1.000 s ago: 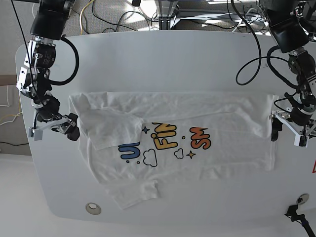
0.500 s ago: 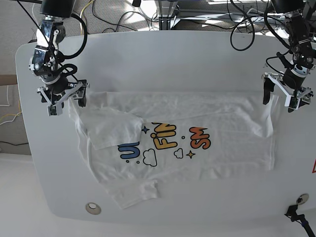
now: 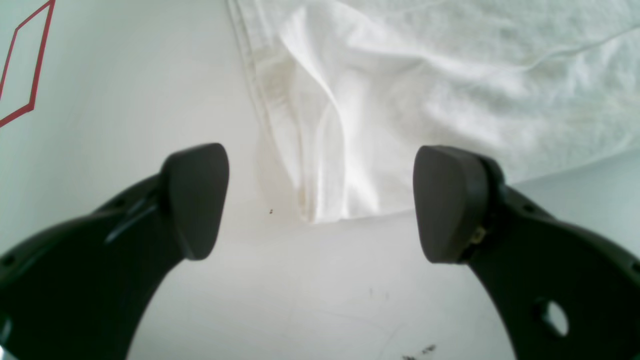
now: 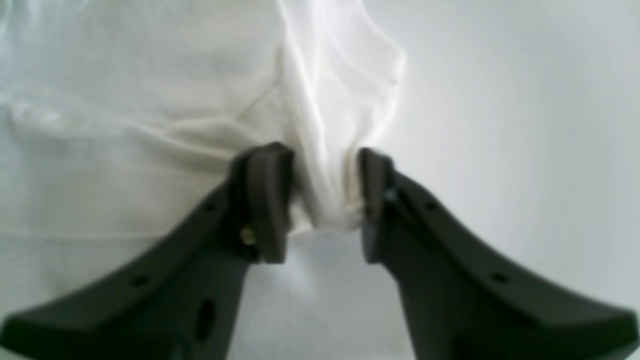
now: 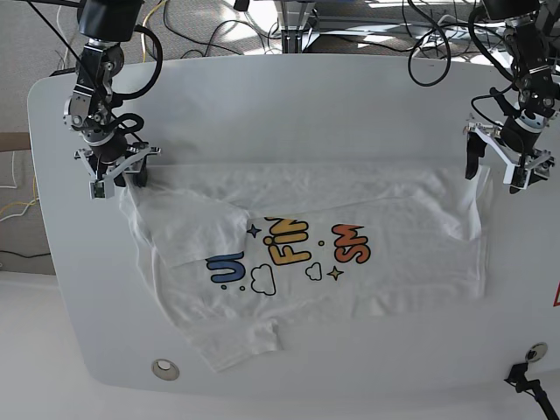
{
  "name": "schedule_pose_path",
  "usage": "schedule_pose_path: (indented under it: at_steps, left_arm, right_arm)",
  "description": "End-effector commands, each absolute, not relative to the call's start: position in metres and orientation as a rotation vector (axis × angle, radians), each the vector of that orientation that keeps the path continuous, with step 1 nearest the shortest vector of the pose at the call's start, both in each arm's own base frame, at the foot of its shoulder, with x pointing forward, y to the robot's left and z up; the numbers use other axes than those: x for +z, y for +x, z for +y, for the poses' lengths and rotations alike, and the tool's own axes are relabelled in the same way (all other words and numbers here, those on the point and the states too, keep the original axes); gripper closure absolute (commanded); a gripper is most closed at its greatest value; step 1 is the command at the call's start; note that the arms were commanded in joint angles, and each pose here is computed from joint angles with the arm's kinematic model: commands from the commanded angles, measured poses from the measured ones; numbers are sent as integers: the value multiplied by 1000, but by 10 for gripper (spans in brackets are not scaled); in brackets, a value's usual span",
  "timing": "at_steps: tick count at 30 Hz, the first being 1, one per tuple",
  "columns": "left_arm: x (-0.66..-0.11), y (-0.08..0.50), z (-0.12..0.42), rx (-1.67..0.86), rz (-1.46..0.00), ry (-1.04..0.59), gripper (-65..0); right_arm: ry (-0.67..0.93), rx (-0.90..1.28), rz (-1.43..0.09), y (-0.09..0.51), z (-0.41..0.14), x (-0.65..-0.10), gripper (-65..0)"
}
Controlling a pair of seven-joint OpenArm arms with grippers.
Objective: Fold the T-shirt properly
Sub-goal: 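Release the fabric and reposition both grippers along the shirt's sides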
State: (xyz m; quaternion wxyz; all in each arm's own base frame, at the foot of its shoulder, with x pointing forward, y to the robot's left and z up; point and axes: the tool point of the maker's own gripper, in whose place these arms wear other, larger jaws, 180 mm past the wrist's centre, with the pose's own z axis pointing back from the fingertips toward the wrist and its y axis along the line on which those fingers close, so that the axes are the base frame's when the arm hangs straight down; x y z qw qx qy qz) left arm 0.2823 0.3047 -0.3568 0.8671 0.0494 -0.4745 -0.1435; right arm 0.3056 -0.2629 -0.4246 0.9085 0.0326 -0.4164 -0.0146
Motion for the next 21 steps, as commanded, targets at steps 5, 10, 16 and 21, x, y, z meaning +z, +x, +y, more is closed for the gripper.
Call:
schedule_pose_path:
  at_steps: [5, 10, 16, 21]
  left_arm:
    - [-350, 298, 313, -268, -1038, 101, -545]
    - [-373, 298, 323, -207, -989, 76, -547]
    - [-395, 296, 328, -160, -944, 46, -548]
    - [-404, 303, 324, -143, -932, 20, -545]
  right_arm:
    - [54, -24, -847, 305, -266, -424, 0]
    - [54, -24, -845, 305, -266, -424, 0]
    - [55, -24, -848, 306, -266, -424, 0]
    - [57, -25, -849, 305, -265, -424, 0]
